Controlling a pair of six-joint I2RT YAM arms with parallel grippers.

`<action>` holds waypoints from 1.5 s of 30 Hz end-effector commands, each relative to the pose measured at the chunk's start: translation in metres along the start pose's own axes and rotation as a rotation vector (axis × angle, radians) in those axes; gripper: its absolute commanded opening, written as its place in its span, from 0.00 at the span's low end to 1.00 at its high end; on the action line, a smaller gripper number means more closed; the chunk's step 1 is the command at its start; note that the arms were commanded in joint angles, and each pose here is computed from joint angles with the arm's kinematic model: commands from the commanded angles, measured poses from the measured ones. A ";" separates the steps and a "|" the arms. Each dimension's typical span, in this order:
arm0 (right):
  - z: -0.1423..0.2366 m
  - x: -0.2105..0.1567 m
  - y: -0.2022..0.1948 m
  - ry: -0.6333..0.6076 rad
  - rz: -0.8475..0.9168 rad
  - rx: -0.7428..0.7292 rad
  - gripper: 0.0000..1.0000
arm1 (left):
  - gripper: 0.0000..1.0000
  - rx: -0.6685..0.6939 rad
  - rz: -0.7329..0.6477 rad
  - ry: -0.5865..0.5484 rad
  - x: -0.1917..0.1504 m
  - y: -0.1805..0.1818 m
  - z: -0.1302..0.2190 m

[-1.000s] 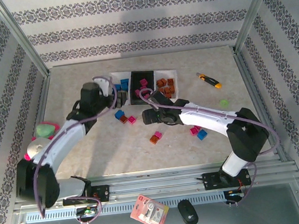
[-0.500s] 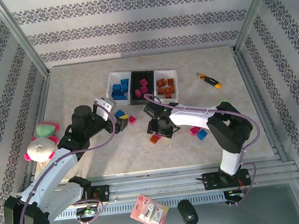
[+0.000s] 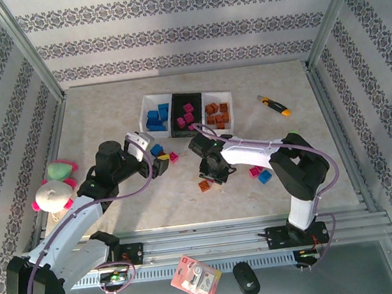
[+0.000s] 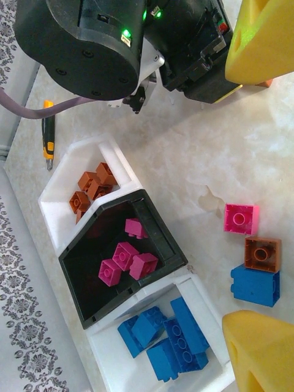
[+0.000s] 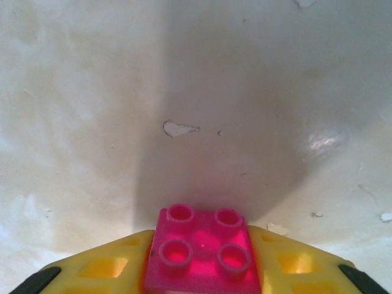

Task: Sort the legos into containers by color
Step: Pick up the lego from the bottom-center of the table, then place the lego in the container.

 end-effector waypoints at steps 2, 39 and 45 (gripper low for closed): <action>0.023 0.010 0.003 -0.088 0.015 -0.003 0.33 | 0.95 -0.058 -0.037 -0.045 0.010 -0.014 0.006; 0.088 0.220 0.152 -0.629 0.567 0.193 0.57 | 0.99 0.298 0.293 0.030 -0.034 0.030 -0.002; 0.132 0.193 0.144 -0.705 0.634 0.233 0.72 | 0.97 0.423 0.441 0.139 -0.043 0.048 -0.016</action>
Point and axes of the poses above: each hand's point on the last joint's axis, 136 mm out from that joint toward the fingers, its own z axis back along the fingers, its own y axis along the line the jaws close on, x = y × z, the point moved 1 cm from there along z, back along the fingers, and after that the axes turned 10 degrees about z, right-handed, at the moved point
